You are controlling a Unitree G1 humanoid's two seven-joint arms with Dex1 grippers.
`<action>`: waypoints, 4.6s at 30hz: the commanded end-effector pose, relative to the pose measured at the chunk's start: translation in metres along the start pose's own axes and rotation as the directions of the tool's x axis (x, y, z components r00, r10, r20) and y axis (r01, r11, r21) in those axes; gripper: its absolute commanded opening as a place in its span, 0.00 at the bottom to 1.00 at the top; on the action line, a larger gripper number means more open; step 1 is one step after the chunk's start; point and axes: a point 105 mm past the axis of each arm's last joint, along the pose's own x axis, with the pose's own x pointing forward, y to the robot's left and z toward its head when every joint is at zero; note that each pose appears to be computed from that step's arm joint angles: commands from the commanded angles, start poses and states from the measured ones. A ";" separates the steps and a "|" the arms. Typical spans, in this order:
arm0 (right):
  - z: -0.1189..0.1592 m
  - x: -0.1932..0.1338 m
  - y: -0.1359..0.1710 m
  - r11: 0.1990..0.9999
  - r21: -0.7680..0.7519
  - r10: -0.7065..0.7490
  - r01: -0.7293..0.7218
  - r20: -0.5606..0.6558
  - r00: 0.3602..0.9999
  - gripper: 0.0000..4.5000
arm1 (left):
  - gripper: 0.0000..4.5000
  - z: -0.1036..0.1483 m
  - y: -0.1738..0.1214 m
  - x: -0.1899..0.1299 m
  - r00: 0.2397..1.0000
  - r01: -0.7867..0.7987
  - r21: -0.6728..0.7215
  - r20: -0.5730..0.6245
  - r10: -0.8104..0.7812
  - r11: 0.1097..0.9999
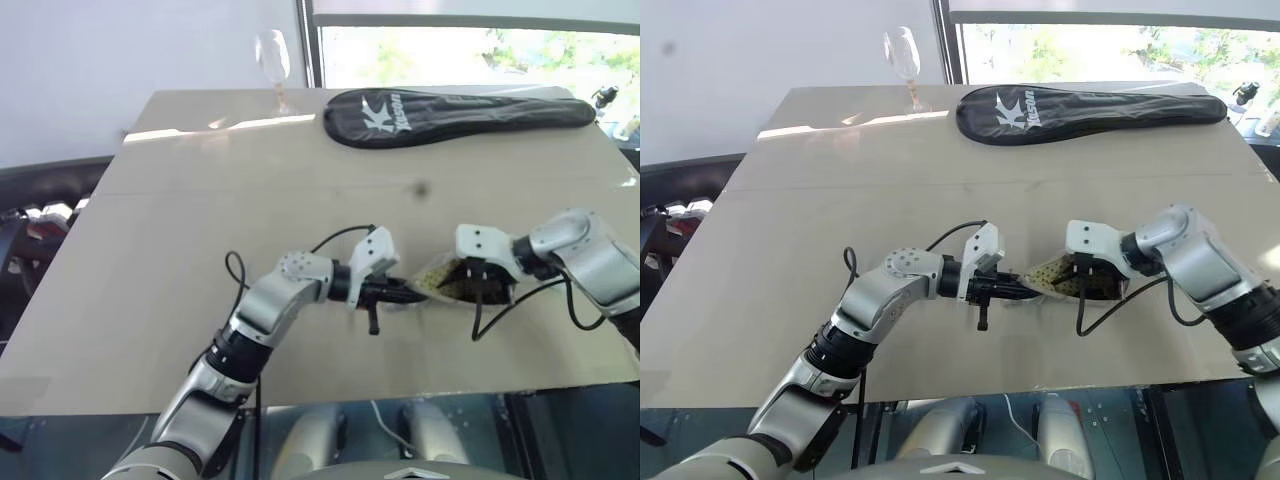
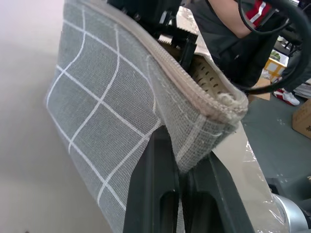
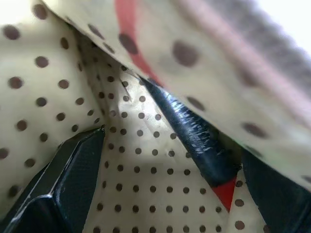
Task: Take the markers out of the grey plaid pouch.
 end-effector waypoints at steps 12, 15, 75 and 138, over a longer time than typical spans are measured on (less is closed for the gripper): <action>-0.019 0.013 0.001 0.999 -0.031 0.013 -0.014 -0.039 0.999 0.09 | 0.00 0.003 0.001 -0.005 1.000 -0.019 0.049 0.014 0.018 0.999; 0.000 0.007 0.010 0.999 -0.031 0.038 -0.035 0.084 0.996 0.09 | 0.00 -0.003 0.005 -0.006 0.999 -0.047 0.085 -0.019 0.048 0.995; 0.021 -0.058 0.026 0.969 -0.004 -0.233 0.246 0.297 0.926 0.09 | 0.00 -0.013 0.021 -0.021 0.985 -0.145 0.330 -0.036 0.166 0.933; -0.021 -0.082 -0.006 0.757 0.549 -0.589 0.355 0.340 0.733 0.81 | 0.53 -0.036 0.080 -0.167 0.698 -0.595 0.501 -0.066 0.713 0.629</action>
